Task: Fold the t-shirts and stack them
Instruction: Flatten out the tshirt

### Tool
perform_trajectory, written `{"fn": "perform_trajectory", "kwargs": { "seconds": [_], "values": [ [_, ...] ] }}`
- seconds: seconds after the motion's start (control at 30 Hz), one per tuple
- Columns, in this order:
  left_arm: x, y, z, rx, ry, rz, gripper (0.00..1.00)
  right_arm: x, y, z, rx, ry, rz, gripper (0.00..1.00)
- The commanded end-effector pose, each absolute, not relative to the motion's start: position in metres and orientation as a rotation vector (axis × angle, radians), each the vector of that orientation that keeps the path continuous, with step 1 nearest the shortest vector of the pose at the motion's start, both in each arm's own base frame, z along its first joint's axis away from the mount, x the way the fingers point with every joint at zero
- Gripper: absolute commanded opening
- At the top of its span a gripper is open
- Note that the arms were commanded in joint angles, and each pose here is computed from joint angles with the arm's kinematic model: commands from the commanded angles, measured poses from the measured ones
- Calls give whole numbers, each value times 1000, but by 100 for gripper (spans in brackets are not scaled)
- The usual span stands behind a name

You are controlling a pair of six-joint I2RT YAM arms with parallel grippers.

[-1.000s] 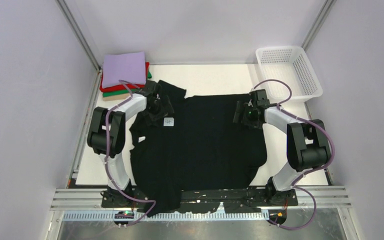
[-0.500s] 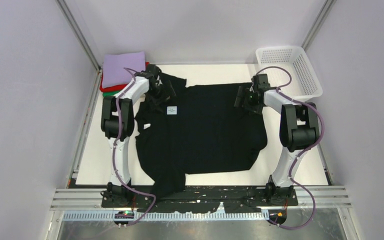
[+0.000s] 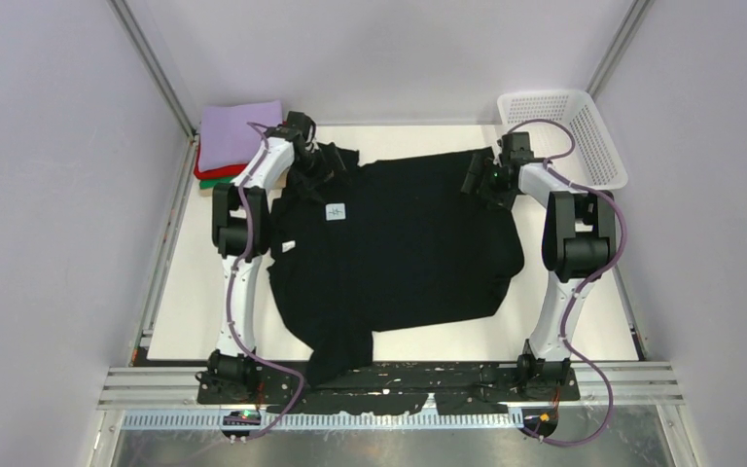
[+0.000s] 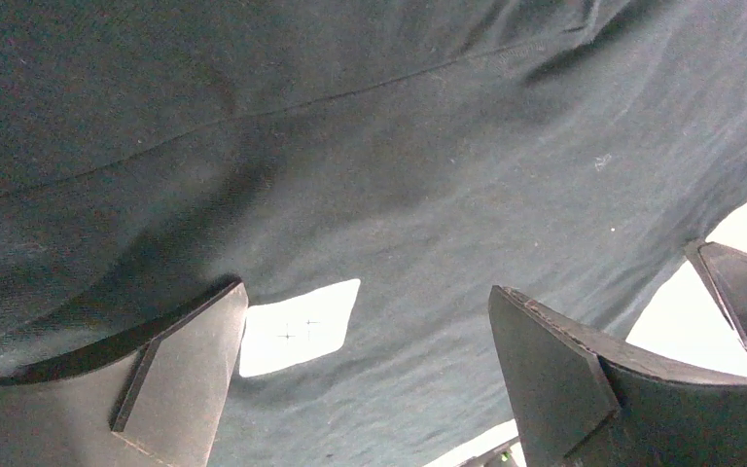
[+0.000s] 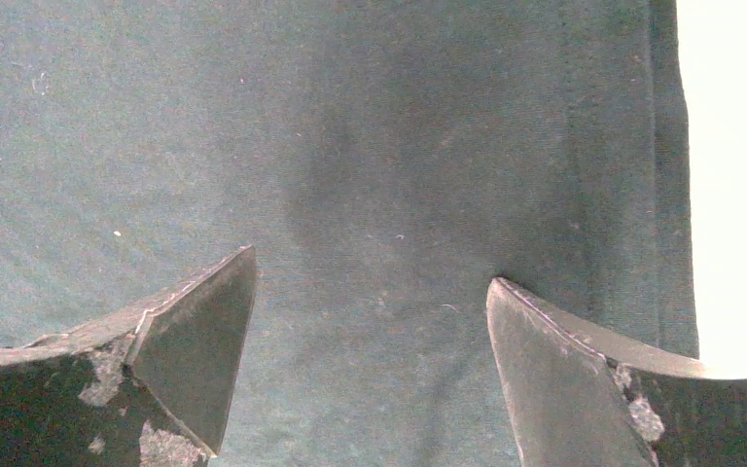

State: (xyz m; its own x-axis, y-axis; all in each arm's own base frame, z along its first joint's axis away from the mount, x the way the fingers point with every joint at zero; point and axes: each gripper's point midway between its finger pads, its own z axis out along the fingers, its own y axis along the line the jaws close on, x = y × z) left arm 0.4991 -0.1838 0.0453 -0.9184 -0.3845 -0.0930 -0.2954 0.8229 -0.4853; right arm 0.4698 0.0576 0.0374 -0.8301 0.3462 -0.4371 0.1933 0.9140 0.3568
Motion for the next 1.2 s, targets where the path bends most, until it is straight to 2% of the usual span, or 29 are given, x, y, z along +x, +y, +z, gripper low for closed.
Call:
{"fn": "perform_trajectory", "kwargs": {
  "seconds": [0.0, 0.27, 0.53, 0.67, 0.77, 0.93, 1.07, 1.17],
  "values": [
    [505, -194, 57, -533, 2798, -826, 100, 460, 26, 26, 502, 2574, 336, 95],
    [523, -222, 69, -562, 2701, -950, 99, 442, 10, 23, 574, 2551, 333, 96],
    [561, -235, 71, -659, 2598, -1014, 100, 459, 25, 56, 392, 2488, 374, 95],
    [582, -230, 98, -624, 2500, -1024, 100, 457, 37, 90, 280, 2439, 349, 95],
    [579, -225, 137, -534, 2448, -1010, 100, 446, 42, 104, 251, 2425, 339, 96],
    [528, -216, 188, -315, 2460, -884, 100, 403, 81, 118, 157, 2438, 336, 95],
    [445, -202, 164, -260, 2598, -788, 100, 352, 109, 108, 129, 2493, 376, 95],
    [384, -200, 144, -212, 2613, -792, 100, 310, 134, 90, 53, 2548, 422, 95]
  ]
}}
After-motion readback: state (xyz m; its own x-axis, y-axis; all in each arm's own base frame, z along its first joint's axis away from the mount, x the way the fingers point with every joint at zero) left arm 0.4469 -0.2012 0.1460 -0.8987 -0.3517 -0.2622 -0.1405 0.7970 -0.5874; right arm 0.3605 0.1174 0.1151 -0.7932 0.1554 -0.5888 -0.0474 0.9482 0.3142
